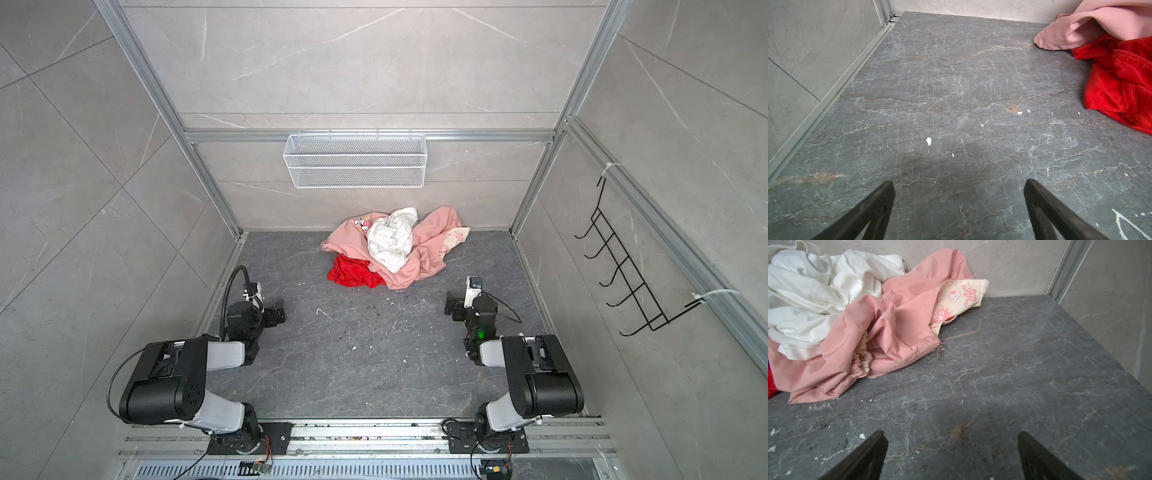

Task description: Pick out a specific cloth from the pile

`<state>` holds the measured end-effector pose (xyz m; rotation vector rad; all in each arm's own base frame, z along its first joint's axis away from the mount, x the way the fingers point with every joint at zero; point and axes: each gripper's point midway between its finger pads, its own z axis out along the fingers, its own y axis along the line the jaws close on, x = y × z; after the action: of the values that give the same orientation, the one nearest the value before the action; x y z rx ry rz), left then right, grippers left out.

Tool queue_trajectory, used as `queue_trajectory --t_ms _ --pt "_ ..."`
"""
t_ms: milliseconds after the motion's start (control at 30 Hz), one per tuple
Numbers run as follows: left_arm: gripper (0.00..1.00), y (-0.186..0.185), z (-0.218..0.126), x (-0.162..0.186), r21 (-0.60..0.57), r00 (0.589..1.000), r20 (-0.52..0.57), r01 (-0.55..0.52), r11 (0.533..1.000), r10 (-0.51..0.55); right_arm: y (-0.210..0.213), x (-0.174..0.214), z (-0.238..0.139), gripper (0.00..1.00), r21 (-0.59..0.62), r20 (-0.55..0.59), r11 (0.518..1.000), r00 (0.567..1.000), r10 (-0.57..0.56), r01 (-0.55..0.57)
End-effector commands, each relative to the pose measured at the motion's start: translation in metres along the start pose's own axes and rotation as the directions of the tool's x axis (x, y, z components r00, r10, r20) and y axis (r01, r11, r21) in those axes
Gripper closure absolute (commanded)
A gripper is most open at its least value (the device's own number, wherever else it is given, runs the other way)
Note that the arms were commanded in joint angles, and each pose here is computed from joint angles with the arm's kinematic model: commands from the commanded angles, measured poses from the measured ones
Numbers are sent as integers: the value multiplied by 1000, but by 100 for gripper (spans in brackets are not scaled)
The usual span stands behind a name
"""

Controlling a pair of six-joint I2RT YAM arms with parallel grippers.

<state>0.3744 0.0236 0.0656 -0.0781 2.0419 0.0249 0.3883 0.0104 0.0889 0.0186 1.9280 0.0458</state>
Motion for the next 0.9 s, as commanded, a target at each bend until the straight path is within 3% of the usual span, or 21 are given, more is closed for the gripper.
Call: queue_trajectory --t_ms 0,333,567,867 --pt "0 0 2 -23 3 997 72 -1 1000 1 -3 -6 0 0 12 15 1000 1000 -1 1" --pt "0 0 1 -23 3 997 71 -2 1000 2 1 -8 0 0 -4 17 1000 1000 -15 15" --pt "0 22 -5 -32 -158 996 86 44 987 -30 10 -25 -8 0 -15 -45 999 998 -41 41" --pt "0 24 -1 -73 -200 996 -58 48 979 -60 18 -71 -25 0 -4 -59 999 997 47 -48"
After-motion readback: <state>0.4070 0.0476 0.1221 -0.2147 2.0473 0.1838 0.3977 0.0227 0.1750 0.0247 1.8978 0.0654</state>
